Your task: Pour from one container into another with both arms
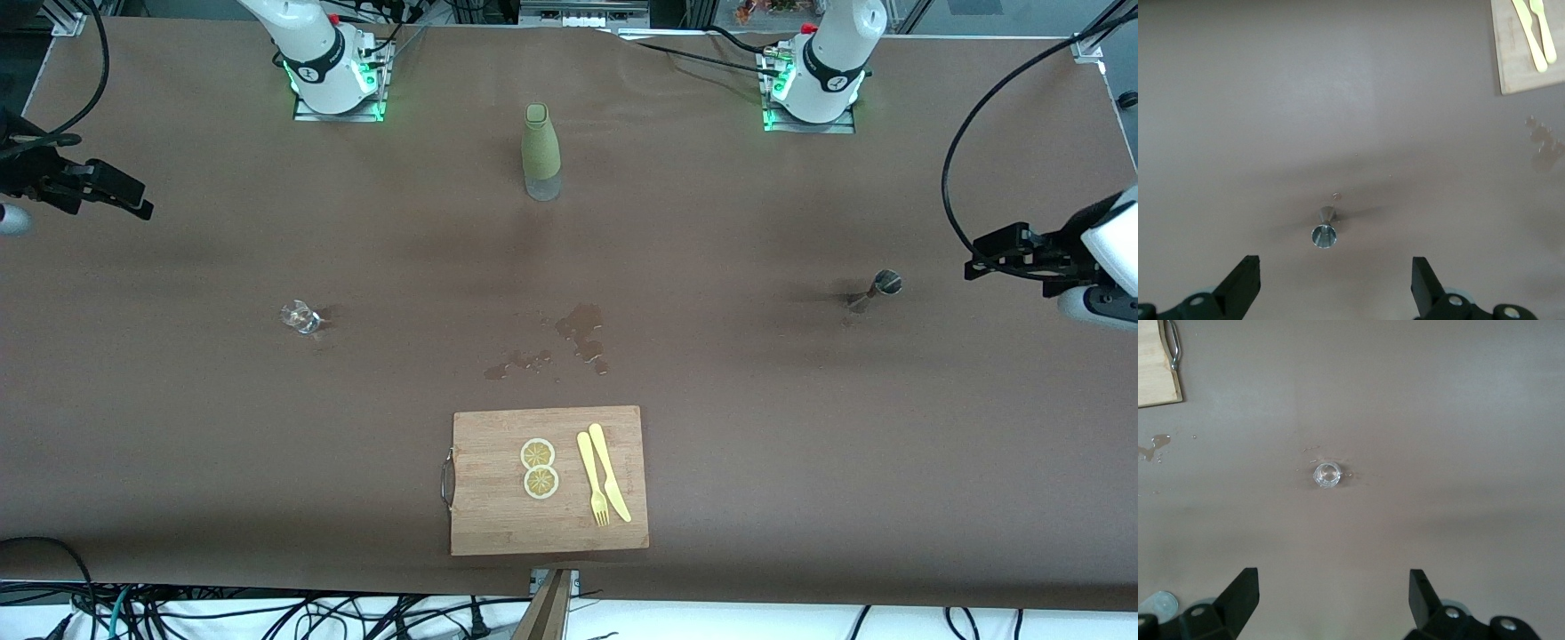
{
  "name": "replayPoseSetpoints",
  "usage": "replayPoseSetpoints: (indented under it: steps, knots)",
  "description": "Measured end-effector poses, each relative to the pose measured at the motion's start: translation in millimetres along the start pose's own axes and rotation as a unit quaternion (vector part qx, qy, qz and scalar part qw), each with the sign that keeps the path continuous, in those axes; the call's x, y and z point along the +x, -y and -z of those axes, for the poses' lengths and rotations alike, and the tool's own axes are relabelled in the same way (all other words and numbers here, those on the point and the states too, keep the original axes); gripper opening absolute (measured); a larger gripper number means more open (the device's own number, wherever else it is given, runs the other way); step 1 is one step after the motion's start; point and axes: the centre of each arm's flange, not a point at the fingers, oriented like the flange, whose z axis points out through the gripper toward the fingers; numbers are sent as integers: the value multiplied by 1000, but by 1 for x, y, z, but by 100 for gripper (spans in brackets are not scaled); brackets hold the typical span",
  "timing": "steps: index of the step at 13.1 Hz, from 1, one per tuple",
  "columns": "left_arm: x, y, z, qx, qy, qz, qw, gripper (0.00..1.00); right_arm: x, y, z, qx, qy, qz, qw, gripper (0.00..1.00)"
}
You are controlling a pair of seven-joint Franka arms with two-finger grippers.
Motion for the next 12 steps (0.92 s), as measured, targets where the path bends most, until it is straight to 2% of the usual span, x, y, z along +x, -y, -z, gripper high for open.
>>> replayPoseSetpoints:
  steps: [4,12]
  knots:
    - [-12,-2,10,-1,7,36,999,100,-1,8,-1,-1,2,4,1000,100]
    - [-19,-6,13,-7,16,48,999,100,0,9,-2,-2,3,6,1000,100]
